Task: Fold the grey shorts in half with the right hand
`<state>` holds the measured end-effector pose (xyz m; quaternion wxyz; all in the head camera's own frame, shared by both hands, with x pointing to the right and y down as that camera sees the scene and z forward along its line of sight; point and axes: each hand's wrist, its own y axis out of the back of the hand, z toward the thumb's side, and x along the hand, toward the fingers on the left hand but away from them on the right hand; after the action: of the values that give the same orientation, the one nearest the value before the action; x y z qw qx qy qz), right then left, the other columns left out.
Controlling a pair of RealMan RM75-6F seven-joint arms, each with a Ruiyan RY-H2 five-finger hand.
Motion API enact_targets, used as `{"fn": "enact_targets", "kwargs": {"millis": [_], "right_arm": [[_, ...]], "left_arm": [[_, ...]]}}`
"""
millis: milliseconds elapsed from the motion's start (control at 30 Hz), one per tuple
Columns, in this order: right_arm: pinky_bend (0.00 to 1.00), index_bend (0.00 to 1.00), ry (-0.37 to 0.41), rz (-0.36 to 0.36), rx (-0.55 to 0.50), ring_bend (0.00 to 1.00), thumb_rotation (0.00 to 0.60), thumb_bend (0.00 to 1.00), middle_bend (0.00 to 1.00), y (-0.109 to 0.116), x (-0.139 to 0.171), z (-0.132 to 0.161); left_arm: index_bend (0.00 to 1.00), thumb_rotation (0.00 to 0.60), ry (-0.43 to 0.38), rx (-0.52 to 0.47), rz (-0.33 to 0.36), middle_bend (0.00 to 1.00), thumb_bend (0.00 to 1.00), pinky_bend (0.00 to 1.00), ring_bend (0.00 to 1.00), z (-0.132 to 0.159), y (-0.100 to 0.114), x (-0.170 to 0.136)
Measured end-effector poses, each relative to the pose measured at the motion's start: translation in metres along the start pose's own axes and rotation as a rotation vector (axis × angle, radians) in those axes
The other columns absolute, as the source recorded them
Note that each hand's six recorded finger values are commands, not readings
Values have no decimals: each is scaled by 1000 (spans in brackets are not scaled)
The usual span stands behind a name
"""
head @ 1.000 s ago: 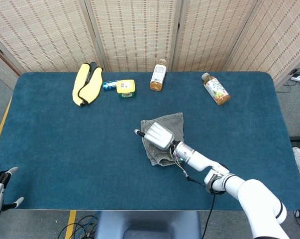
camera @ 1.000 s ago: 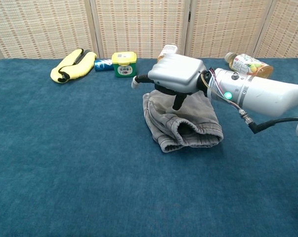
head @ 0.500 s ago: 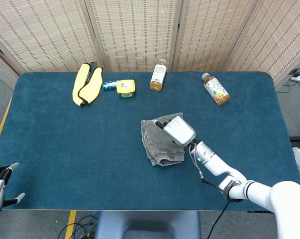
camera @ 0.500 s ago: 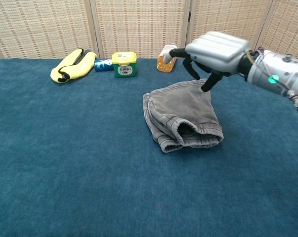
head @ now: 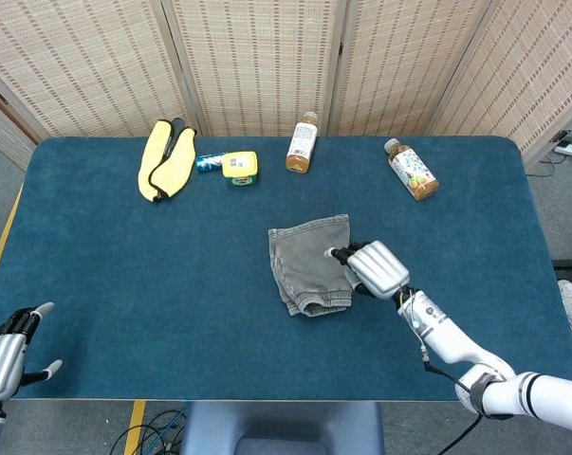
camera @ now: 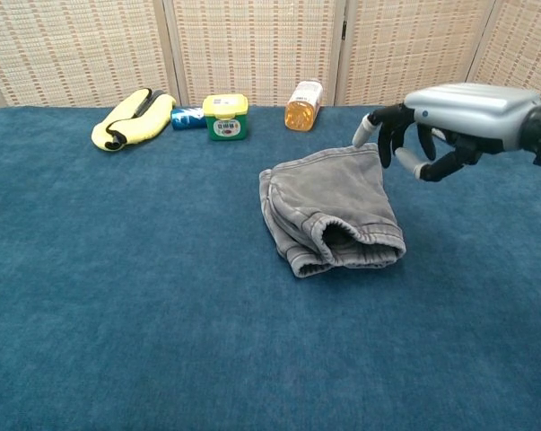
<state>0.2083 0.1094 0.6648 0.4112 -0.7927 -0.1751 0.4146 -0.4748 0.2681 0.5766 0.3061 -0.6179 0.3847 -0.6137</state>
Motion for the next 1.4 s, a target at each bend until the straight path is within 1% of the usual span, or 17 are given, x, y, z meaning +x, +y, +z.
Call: {"fn": "enact_targets", "kwargs": {"millis": [100, 233, 400, 500, 700, 800, 933, 1067, 1200, 1300, 1400], "right_arm": [[498, 233, 36, 37, -33, 370, 600, 785, 403, -12, 0, 13], [498, 233, 92, 58, -59, 370, 600, 793, 403, -25, -6, 36], [498, 233, 163, 91, -68, 370, 600, 795, 401, -40, -18, 64], [498, 233, 190, 114, -61, 370, 600, 794, 392, -50, -27, 76], [498, 233, 210, 165, -29, 370, 600, 795, 380, -71, -41, 89], [498, 233, 201, 172, -26, 370, 600, 786, 379, -75, -45, 89], [497, 233, 198, 143, -41, 370, 600, 748, 378, -67, -46, 88], [497, 233, 184, 75, -60, 370, 600, 738, 378, -46, -44, 80], [497, 233, 130, 13, -69, 370, 600, 727, 378, -22, -41, 56], [497, 233, 82, -11, -80, 370, 600, 701, 378, -12, -37, 39], [498, 233, 50, -19, -76, 370, 600, 672, 378, -7, -32, 28]], "left_arm": [[183, 600, 5, -1, -2, 230, 168, 338, 180, -1, 0, -2], [183, 600, 11, -3, -4, 230, 168, 338, 180, -2, 0, -5], [183, 600, 23, -4, -9, 230, 169, 338, 180, -6, -2, -7], [182, 600, 25, -4, -14, 230, 168, 338, 180, -7, -3, -9], [182, 600, 35, 2, -17, 230, 168, 338, 180, -12, -3, -12], [182, 600, 38, 1, -20, 230, 168, 338, 180, -13, -4, -13], [182, 600, 39, 2, -22, 230, 168, 338, 180, -13, -4, -13], [183, 600, 36, 2, -15, 230, 168, 338, 180, -12, -2, -11], [183, 600, 27, 2, -10, 230, 168, 338, 180, -9, -1, -9], [183, 600, 23, 0, -11, 230, 168, 338, 180, -7, -2, -9], [182, 600, 17, 0, -11, 230, 168, 338, 180, -5, -2, -8]]}}
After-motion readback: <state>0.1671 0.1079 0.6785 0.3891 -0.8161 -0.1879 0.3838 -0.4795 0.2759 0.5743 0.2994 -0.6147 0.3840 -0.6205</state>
